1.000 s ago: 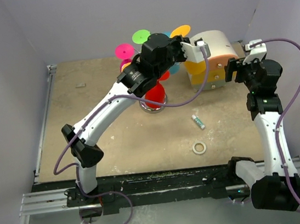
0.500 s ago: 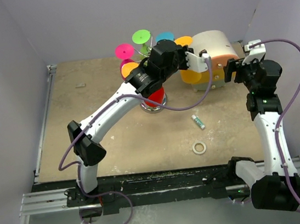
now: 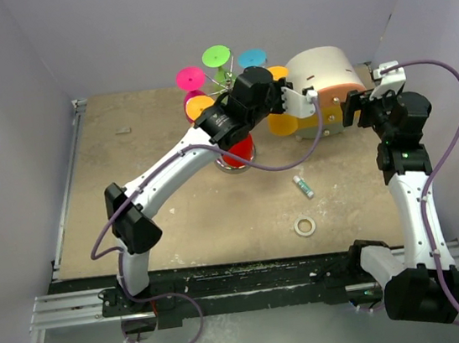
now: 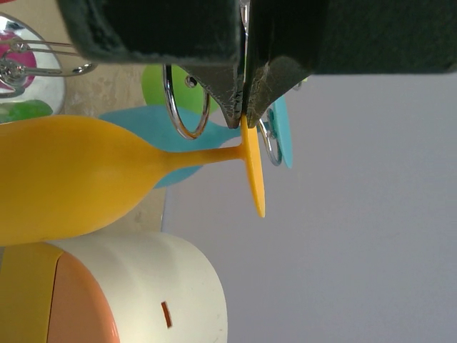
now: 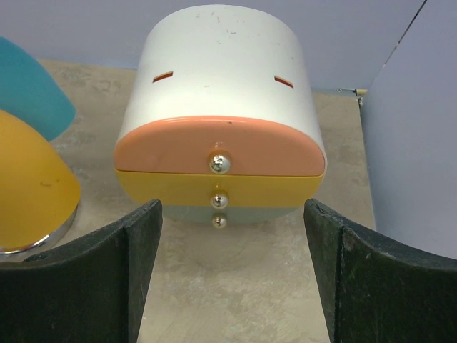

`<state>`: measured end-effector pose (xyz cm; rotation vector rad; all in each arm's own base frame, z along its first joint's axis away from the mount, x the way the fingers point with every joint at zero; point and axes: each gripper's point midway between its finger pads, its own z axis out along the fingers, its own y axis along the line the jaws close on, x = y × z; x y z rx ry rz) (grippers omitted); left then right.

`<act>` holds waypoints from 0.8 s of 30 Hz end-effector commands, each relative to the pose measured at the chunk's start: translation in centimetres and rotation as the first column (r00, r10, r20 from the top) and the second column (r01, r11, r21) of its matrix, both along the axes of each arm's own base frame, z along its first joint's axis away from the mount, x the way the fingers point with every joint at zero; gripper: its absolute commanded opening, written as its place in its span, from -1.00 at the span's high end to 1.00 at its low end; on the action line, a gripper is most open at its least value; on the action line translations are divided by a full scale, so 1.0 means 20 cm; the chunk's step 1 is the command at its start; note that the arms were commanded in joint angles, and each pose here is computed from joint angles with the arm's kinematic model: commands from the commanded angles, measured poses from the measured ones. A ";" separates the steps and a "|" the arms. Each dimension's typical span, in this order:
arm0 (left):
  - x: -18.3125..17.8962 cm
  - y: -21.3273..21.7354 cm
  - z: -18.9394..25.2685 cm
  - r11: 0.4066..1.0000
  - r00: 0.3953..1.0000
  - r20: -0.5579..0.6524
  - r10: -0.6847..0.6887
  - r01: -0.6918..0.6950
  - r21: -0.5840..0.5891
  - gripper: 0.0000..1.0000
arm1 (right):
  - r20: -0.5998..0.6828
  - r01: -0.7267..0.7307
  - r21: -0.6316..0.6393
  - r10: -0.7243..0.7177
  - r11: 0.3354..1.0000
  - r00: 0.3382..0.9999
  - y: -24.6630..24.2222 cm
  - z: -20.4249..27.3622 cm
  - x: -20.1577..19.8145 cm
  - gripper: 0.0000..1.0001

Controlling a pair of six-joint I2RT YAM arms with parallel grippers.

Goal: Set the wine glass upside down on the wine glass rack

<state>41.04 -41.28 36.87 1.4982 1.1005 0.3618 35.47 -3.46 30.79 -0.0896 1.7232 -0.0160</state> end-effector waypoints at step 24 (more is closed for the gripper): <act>-0.06 0.27 0.25 0.998 0.999 0.020 0.042 -0.041 -0.042 1.00 | 0.059 -0.019 -0.015 0.020 1.000 0.998 0.01 0.08 0.00 -0.65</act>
